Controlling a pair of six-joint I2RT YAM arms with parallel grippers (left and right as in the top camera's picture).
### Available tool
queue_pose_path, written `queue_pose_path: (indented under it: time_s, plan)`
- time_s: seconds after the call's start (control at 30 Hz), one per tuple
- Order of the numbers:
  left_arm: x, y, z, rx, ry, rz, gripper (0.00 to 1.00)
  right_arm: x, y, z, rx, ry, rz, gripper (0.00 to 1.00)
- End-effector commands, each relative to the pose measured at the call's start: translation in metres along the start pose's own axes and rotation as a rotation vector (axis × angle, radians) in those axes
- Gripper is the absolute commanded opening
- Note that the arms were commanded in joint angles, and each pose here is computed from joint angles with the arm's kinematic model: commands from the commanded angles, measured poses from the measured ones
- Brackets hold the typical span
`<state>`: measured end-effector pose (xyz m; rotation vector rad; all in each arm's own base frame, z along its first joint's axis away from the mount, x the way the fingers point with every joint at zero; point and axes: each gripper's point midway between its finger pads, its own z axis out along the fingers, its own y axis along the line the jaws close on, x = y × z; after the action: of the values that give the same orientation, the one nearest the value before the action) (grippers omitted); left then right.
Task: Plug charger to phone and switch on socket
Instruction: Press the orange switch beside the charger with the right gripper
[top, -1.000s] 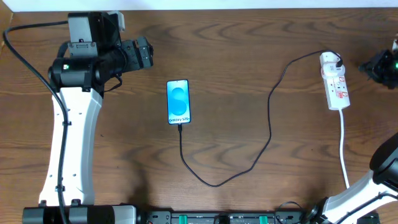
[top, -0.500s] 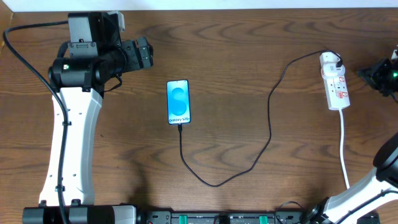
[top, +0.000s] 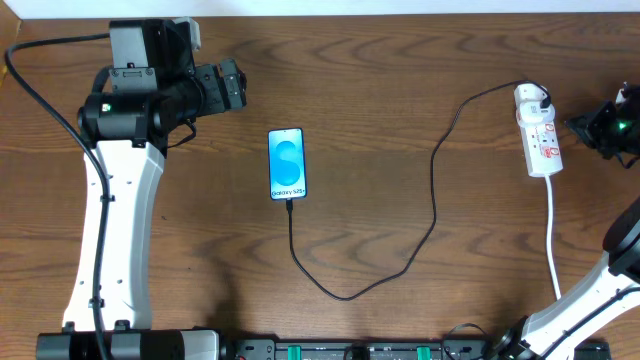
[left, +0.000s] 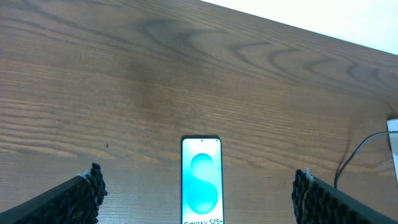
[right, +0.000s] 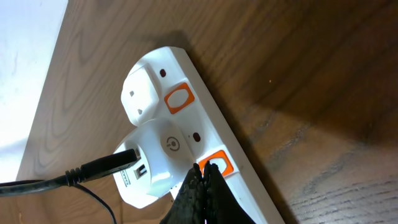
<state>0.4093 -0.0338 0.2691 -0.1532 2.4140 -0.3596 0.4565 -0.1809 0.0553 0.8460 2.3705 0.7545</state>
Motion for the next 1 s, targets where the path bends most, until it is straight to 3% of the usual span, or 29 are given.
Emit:
queue_pose_path:
  time_s: [0.0,0.97]
  plan:
    - [-0.005,0.002,-0.005,-0.013,-0.018,0.001,0.96,0.003,0.003,0.005,-0.014,0.013,-0.006,0.01]
    - [-0.005,0.002,-0.005,-0.013,-0.018,0.001,0.96,0.008,0.004,0.018,0.071,0.015,-0.044,0.01]
